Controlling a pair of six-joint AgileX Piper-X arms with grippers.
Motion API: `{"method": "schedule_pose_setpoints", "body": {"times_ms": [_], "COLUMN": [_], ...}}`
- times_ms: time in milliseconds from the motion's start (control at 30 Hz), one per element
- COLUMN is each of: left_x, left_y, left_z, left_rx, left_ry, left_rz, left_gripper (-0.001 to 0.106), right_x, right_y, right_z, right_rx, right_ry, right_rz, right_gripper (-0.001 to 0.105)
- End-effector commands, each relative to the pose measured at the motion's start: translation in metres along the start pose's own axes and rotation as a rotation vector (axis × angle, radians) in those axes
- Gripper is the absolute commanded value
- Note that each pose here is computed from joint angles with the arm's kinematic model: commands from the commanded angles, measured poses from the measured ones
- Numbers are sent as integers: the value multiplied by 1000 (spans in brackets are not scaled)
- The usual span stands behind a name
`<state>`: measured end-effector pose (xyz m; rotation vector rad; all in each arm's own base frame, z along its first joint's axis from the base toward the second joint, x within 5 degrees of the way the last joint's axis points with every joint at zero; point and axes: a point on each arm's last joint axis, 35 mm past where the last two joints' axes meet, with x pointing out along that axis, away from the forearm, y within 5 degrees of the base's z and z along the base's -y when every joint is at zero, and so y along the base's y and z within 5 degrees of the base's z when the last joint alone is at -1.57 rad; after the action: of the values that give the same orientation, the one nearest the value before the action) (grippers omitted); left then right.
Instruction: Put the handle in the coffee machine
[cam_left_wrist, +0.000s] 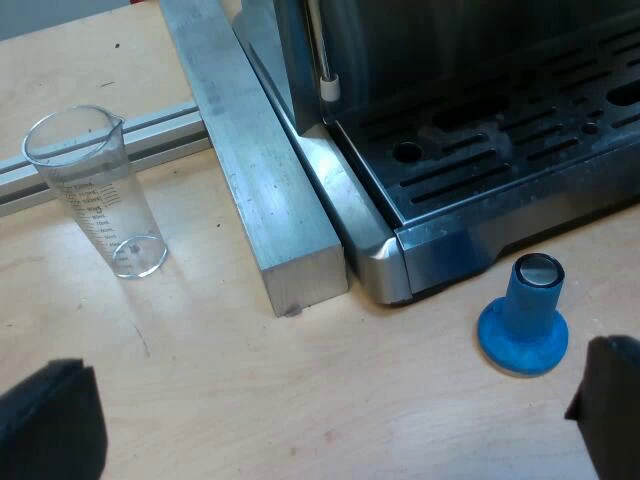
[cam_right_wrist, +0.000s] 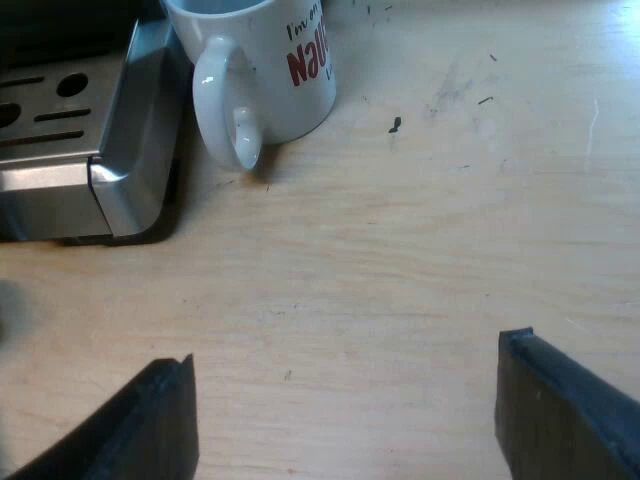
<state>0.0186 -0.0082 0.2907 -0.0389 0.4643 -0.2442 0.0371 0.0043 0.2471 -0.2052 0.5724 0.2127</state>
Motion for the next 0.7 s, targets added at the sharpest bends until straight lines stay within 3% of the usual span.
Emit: {"method": "schedule_pose_setpoints", "body": {"times_ms": [33, 500, 700], "left_x": [2, 2, -1], "left_y": [1, 0, -1], "left_z": [4, 4, 7], "left_rx": [-10, -8, -49], "left_ry": [-11, -18, -30], "left_rz": [3, -26, -27], "left_gripper": [98, 98, 98], "right_x": [0, 0, -3], "right_y": [-1, -1, -1], "right_z": [2, 2, 2], "right_rx": [0, 17, 31], "right_ry": [-4, -3, 17], "right_rz": [-3, -6, -27], "right_gripper": [64, 64, 64]}}
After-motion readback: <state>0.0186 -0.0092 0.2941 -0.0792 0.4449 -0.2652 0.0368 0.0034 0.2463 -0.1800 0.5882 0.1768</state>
